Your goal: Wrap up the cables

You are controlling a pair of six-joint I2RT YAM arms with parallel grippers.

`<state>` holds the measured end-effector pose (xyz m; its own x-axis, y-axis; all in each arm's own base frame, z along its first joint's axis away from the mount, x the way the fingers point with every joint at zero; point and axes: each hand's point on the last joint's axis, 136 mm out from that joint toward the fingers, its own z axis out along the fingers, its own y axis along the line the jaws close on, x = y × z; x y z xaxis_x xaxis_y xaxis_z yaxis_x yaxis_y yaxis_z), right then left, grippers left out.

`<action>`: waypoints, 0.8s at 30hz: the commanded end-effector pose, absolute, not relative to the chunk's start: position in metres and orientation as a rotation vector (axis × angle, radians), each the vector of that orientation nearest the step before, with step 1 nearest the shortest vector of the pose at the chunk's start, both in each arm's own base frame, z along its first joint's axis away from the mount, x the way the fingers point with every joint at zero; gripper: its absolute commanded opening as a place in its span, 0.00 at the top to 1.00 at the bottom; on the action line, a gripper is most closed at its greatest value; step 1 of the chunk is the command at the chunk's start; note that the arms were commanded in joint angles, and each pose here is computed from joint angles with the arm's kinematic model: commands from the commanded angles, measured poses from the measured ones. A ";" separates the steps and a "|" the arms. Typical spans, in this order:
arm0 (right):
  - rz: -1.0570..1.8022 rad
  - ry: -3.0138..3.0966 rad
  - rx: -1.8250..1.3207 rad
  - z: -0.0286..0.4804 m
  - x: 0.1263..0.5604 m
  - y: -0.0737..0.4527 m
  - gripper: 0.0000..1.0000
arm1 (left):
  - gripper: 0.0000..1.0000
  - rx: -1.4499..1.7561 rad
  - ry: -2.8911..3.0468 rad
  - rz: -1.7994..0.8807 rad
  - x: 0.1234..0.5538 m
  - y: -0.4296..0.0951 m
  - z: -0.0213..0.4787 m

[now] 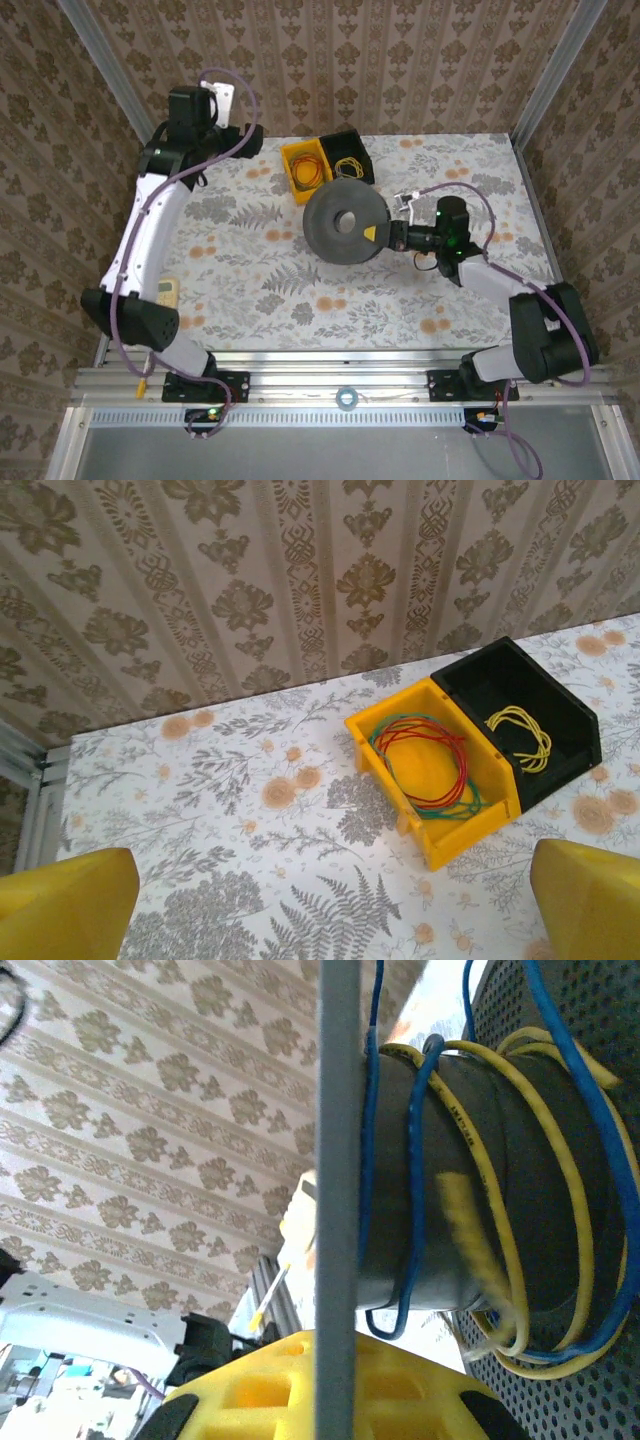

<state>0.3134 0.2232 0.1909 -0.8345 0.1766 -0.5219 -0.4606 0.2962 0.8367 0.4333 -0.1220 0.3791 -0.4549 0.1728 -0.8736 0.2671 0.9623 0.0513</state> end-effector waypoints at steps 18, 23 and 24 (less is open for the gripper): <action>1.628 2.150 -0.029 0.085 0.334 0.244 1.00 | 0.00 0.241 2.109 -0.033 0.381 -0.103 0.311; 1.596 2.191 0.024 0.068 0.325 0.230 0.84 | 0.00 0.255 2.128 -0.049 0.378 -0.111 0.299; 1.591 2.194 0.025 0.066 0.324 0.229 0.79 | 0.00 0.256 2.131 -0.050 0.378 -0.112 0.297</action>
<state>0.3260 0.2402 0.0872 -0.9228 0.2393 -0.3018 -0.2354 0.2698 0.9337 0.3786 -0.1097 0.2955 -0.5335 0.1909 -0.8240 0.2171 0.9725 0.0847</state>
